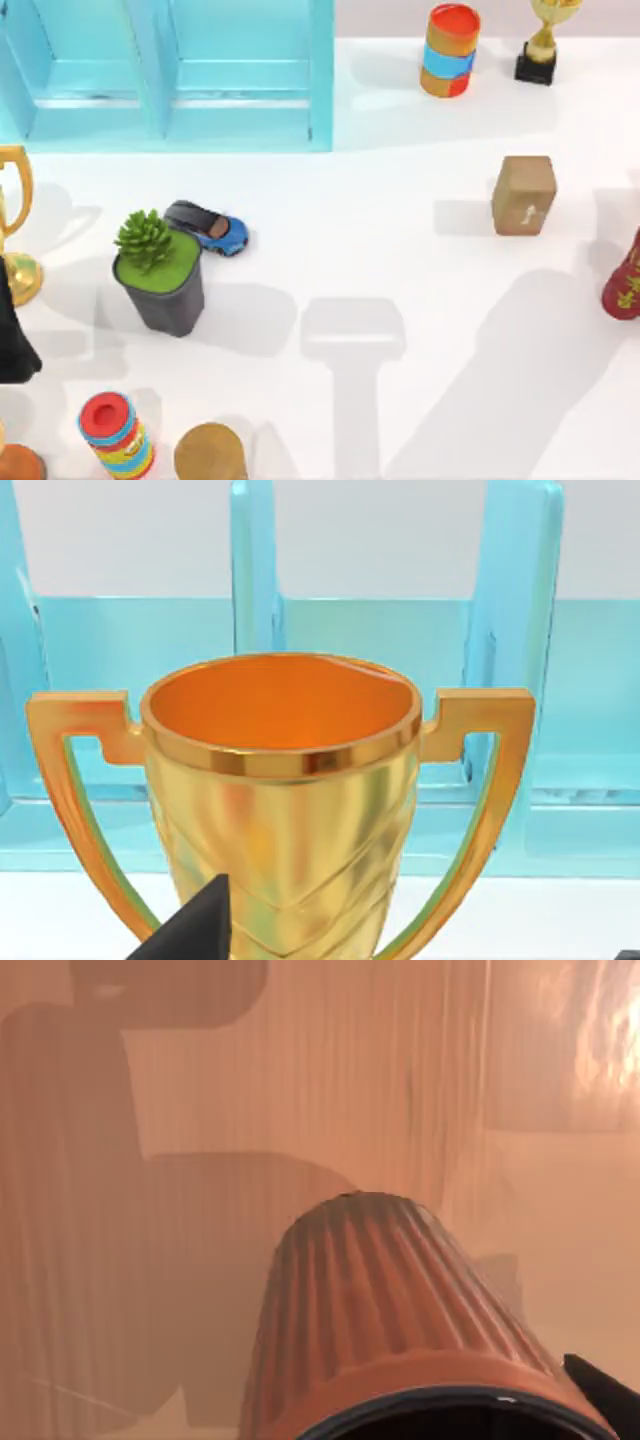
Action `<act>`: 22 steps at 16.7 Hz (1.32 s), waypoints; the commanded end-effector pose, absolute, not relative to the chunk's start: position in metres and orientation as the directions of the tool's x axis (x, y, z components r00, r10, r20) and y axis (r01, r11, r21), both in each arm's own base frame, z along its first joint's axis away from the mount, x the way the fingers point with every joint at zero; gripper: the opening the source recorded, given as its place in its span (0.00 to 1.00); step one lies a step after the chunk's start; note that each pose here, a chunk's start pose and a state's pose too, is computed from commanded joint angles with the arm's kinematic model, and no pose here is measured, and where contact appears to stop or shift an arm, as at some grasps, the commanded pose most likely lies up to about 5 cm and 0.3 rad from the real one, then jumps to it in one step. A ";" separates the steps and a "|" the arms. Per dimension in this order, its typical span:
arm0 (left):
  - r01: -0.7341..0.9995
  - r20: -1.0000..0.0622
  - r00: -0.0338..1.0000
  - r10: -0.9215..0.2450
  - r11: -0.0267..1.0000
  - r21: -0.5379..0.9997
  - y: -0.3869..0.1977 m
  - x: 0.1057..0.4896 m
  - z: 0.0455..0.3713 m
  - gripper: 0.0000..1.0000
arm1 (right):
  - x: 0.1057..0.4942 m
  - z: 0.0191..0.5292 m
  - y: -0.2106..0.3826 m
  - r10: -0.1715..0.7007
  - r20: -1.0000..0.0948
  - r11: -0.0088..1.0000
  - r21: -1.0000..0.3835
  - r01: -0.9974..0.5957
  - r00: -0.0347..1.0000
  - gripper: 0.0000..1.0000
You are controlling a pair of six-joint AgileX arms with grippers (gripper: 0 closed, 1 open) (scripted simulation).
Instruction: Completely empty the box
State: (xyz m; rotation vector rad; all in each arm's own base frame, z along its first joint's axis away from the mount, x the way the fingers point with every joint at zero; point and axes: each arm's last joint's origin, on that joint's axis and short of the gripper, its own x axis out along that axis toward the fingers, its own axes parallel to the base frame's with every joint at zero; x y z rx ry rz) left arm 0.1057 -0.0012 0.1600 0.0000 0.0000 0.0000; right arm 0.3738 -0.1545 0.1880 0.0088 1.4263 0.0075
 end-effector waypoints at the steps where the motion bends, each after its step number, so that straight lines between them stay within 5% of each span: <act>1: 0.000 0.000 1.000 0.000 1.000 0.000 -0.001 0.106 0.160 1.00 | 0.380 0.200 -0.156 0.012 -0.981 1.000 0.010 -0.008 0.194 0.00; 6: 0.000 0.000 1.000 0.000 1.000 0.000 -0.001 0.106 0.160 1.00 | 0.390 0.270 -0.171 -0.040 -0.934 0.999 -0.043 -0.002 0.355 0.00; 15: 0.000 0.000 1.000 0.000 1.000 0.000 -0.001 0.106 0.160 1.00 | 0.356 0.290 -0.158 0.008 -1.000 1.000 0.009 0.028 0.027 0.00; 22: 0.000 0.000 1.000 0.000 1.000 0.000 -0.001 0.106 0.160 1.00 | 0.356 0.288 -0.155 0.009 -1.000 0.999 0.009 0.033 0.002 0.00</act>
